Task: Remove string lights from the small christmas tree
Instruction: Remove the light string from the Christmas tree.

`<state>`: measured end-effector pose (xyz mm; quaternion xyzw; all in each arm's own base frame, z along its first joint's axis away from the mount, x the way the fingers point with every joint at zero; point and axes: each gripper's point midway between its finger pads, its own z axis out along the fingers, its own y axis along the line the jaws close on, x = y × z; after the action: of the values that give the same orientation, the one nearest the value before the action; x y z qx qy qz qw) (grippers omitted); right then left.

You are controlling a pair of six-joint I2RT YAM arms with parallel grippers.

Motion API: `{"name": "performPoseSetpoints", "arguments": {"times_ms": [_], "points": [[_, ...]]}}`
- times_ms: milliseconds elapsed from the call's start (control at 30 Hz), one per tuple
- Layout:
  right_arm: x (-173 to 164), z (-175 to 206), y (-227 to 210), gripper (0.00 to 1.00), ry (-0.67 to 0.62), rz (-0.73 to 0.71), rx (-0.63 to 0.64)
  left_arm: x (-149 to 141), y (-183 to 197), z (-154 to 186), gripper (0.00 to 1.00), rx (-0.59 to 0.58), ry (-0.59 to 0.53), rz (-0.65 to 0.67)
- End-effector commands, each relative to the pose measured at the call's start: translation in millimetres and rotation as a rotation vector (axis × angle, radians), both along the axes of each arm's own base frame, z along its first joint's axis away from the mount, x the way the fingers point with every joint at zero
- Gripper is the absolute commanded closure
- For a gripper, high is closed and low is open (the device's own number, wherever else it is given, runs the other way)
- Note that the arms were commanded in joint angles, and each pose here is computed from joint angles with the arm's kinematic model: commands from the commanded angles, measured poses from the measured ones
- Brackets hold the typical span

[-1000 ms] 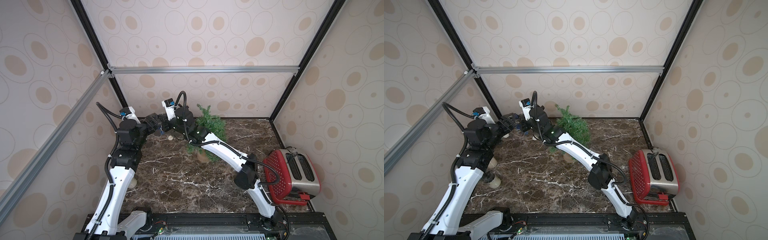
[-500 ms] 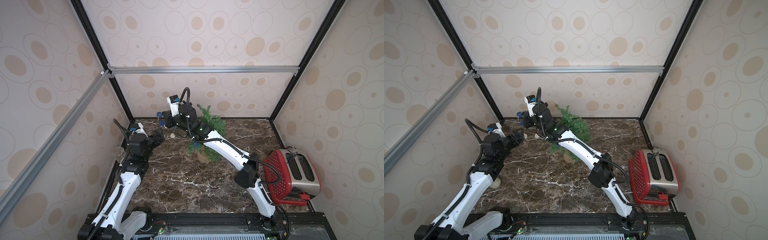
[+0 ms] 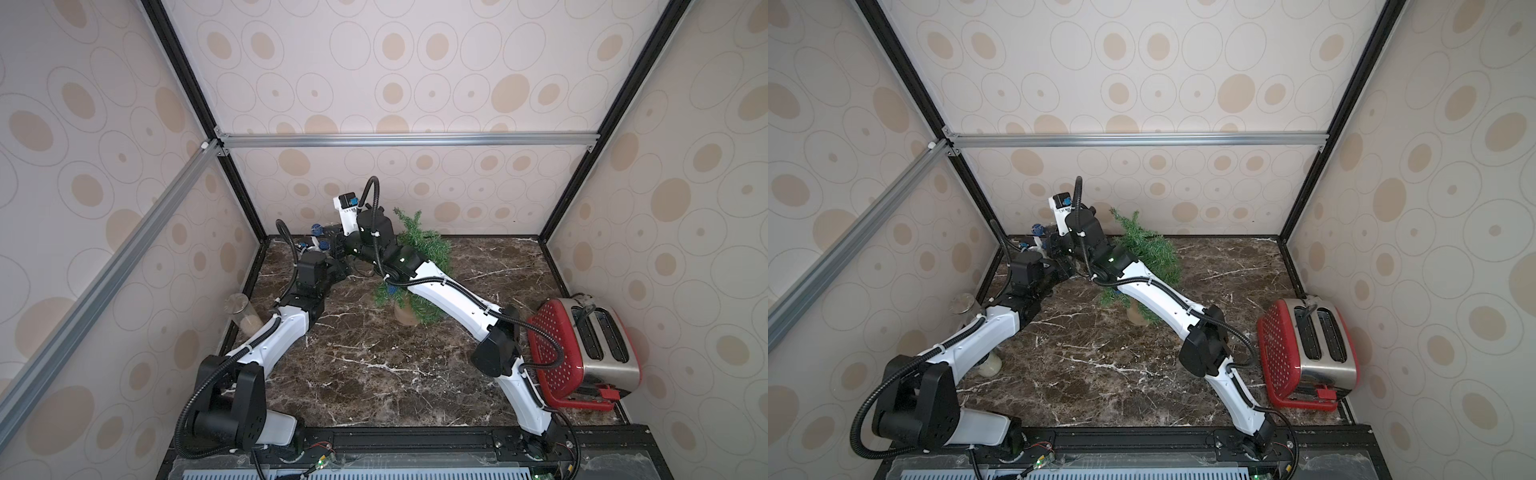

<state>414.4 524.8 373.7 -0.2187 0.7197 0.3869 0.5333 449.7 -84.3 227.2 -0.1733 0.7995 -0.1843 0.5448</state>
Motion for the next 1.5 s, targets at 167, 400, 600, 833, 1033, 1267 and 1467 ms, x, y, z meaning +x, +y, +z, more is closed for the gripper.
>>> {"name": "performPoseSetpoints", "arguments": {"times_ms": [167, 400, 600, 833, 1033, 1267, 1467], "points": [[-13.7, 48.4, -15.0, 1.00, -0.040, 0.025, 0.091, 27.0, -8.9, 40.5, 0.47, -0.031, -0.139, -0.021], [-9.7, 50.4, -24.1, 1.00, -0.002, 0.001, 0.116, 31.7, -15.1, 47.7, 0.18, -0.039, -0.159, -0.051], [-6.0, 58.2, -31.9, 1.00, 0.075, 0.013, 0.181, 31.3, -21.9, 39.5, 0.06, -0.060, -0.198, -0.086], [-5.9, 65.1, -36.8, 1.00, 0.097, 0.006, 0.211, 15.0, -13.2, 54.0, 0.03, -0.098, -0.368, -0.056], [3.3, 70.2, -47.8, 1.00, 0.101, -0.011, 0.225, -10.0, -14.4, 52.8, 0.01, -0.072, -0.360, -0.096], [11.0, 68.1, -53.1, 1.00, 0.115, -0.011, 0.236, -47.4, -25.3, 35.3, 0.01, 0.018, -0.344, -0.137], [7.7, 67.0, -49.0, 1.00, 0.133, 0.017, 0.258, -39.3, -45.3, 33.7, 0.01, 0.162, -0.357, -0.121]]}}
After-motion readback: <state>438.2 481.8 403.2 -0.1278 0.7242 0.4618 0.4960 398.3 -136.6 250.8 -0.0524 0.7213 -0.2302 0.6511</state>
